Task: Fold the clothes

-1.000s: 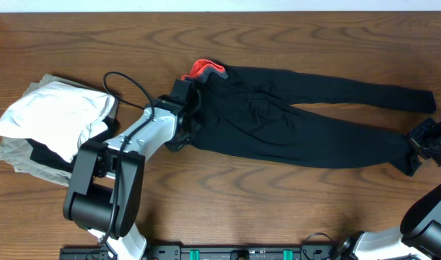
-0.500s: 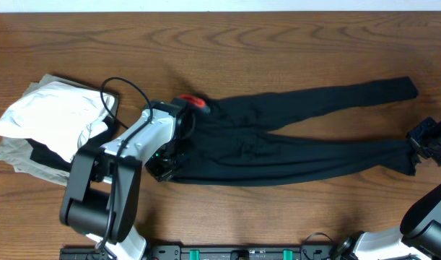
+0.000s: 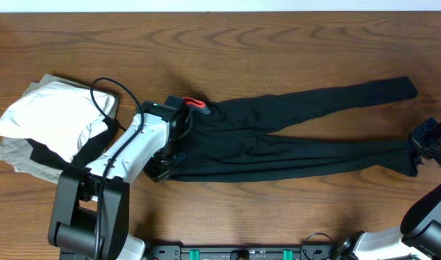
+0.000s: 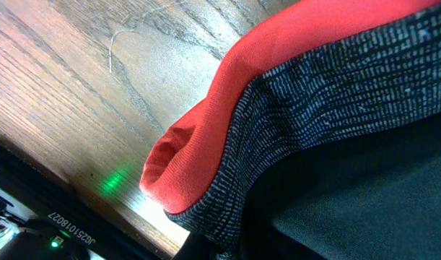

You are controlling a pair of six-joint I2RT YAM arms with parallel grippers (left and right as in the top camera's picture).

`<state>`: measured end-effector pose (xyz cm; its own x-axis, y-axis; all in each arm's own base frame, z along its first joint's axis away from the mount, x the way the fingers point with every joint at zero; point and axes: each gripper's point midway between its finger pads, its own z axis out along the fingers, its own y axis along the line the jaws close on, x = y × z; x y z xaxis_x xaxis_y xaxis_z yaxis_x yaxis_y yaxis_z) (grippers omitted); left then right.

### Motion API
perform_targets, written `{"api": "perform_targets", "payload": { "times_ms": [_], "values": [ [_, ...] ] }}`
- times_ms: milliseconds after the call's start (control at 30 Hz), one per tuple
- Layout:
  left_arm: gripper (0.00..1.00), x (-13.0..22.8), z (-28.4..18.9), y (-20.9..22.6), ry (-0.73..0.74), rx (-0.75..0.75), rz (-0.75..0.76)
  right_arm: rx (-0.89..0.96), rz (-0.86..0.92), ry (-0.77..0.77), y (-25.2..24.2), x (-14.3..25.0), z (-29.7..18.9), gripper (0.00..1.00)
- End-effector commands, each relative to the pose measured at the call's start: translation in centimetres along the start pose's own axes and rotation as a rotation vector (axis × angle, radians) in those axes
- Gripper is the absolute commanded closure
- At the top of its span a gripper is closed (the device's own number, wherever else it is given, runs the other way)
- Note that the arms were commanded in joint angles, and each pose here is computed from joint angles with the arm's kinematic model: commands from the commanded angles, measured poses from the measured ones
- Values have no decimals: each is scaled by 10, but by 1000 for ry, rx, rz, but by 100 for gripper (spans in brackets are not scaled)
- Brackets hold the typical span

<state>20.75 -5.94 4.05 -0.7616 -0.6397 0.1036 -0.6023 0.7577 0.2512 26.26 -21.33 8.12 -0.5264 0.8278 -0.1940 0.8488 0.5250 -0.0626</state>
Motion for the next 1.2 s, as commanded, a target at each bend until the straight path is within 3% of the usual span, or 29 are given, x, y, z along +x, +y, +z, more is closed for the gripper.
{"api": "perform_targets", "payload": {
  "times_ms": [0, 167, 567, 767, 833, 1000, 1167],
  "values": [
    [94, -5, -2, 6, -34, -24, 4, 37, 45, -36, -14, -14, -2, 89],
    [94, -5, -2, 7, -34, -24, 4, 41, 62, -35, -20, -15, -2, 77],
    [91, -5, -2, 6, -35, -23, 4, -25, 113, -10, -20, -16, -2, 76],
    [83, -8, -4, -2, -48, 21, 40, -98, 83, 29, -7, -9, -3, 76],
    [71, -8, -11, -12, -53, 88, 89, -96, 83, 33, -7, -8, -3, 76],
    [55, -9, -35, -14, -117, 184, 92, -94, 83, 40, -8, -6, -3, 76],
    [54, -16, -72, -27, -243, 354, 153, -201, 43, 58, 11, -4, -6, 77]
  ]
}}
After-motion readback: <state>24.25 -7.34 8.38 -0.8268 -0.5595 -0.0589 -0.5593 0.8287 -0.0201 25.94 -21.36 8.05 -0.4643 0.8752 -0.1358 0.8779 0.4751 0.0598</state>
